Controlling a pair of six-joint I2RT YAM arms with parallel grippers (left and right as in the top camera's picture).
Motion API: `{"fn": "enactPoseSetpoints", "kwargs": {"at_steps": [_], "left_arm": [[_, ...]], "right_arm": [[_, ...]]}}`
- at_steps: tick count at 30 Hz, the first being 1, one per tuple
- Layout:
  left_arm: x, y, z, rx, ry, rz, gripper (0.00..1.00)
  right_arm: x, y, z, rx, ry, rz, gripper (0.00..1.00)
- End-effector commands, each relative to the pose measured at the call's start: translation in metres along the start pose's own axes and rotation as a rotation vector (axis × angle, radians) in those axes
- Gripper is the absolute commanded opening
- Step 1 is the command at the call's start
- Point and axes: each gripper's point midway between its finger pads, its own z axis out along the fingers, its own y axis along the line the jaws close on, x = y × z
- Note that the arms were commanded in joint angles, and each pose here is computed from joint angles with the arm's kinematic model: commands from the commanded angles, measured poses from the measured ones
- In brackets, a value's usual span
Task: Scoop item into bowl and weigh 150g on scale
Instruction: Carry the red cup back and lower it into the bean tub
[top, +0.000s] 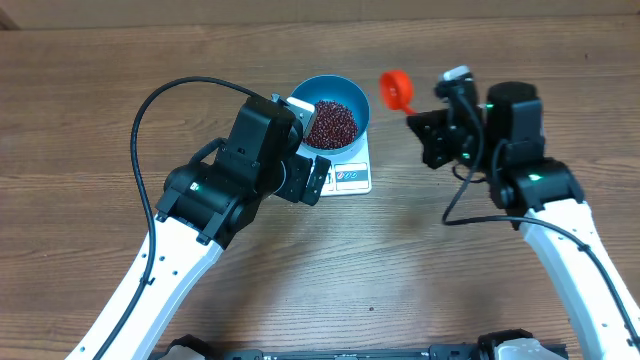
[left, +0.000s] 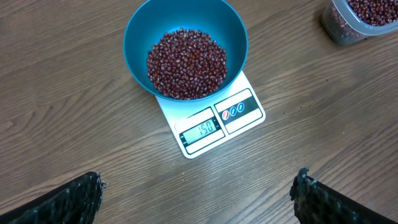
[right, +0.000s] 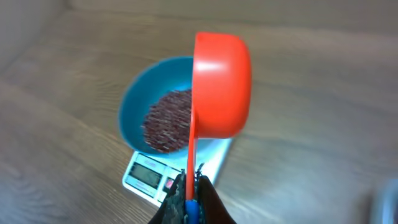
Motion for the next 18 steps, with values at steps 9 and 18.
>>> {"fn": "enactPoseSetpoints", "kwargs": {"at_steps": [9,18], "left_arm": [[-0.005,-0.002,-0.002,0.008,-0.010,-0.002,1.00],[-0.005,-0.002,-0.002,0.007,-0.010,-0.003,1.00]], "right_arm": [[0.004,-0.103,-0.056,0.248,-0.039,0.305,0.04],[0.038,-0.163,-0.068,0.355,0.014,0.468,0.04]]}}
